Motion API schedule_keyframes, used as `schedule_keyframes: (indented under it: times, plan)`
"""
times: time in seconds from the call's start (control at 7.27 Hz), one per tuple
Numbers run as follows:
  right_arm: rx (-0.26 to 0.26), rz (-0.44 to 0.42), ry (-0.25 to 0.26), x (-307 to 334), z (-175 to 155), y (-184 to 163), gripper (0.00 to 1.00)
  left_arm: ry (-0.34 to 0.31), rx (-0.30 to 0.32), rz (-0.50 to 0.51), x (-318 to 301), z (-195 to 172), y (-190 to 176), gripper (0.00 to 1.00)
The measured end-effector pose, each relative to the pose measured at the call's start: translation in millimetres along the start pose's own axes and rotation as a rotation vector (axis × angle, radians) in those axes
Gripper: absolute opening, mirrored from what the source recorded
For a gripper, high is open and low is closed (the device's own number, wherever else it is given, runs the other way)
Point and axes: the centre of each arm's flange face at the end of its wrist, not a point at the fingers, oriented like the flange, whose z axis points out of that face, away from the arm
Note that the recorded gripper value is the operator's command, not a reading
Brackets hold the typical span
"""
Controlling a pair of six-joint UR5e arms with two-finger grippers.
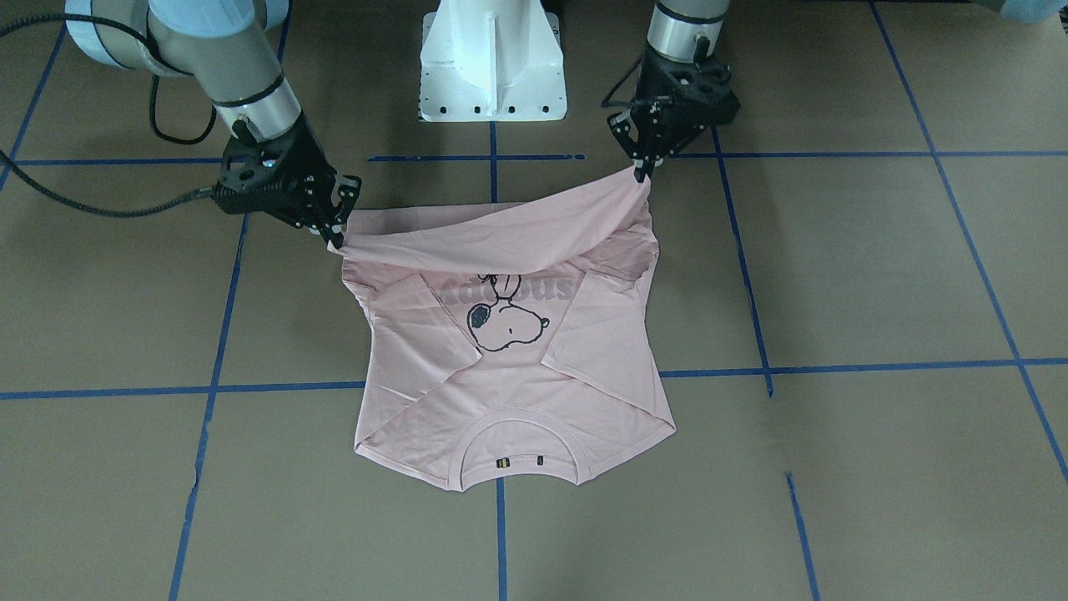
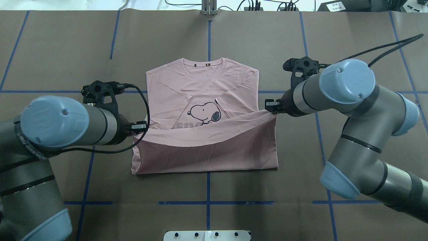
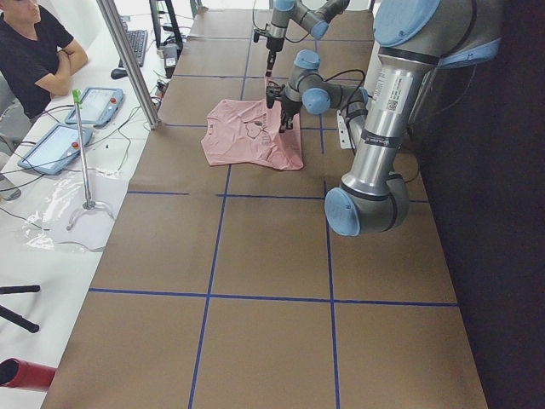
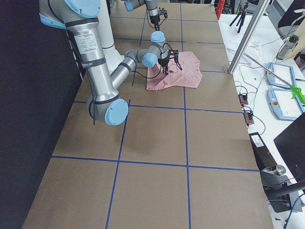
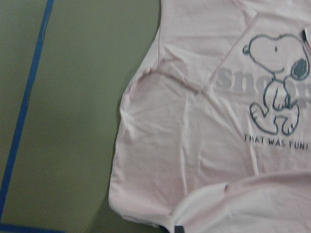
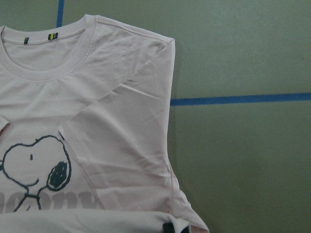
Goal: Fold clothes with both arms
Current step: 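Lift the hem with both grippers and fold it up toward the collar, then lay the hem at the collar and open both grippers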
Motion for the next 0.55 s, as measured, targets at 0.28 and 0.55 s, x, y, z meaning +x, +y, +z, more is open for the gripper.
schedule_keyframes:
  times: [0.28, 0.55]
  plan:
    - [0.037, 0.02, 0.0, -4, 34, -45, 0.0, -0.003, 0.081, -0.004, -17, 36, -69, 0.0]
    - [0.071, 0.045, 0.007, 4, 73, -91, 0.0, -0.005, 0.124, -0.012, -30, 93, -117, 0.0]
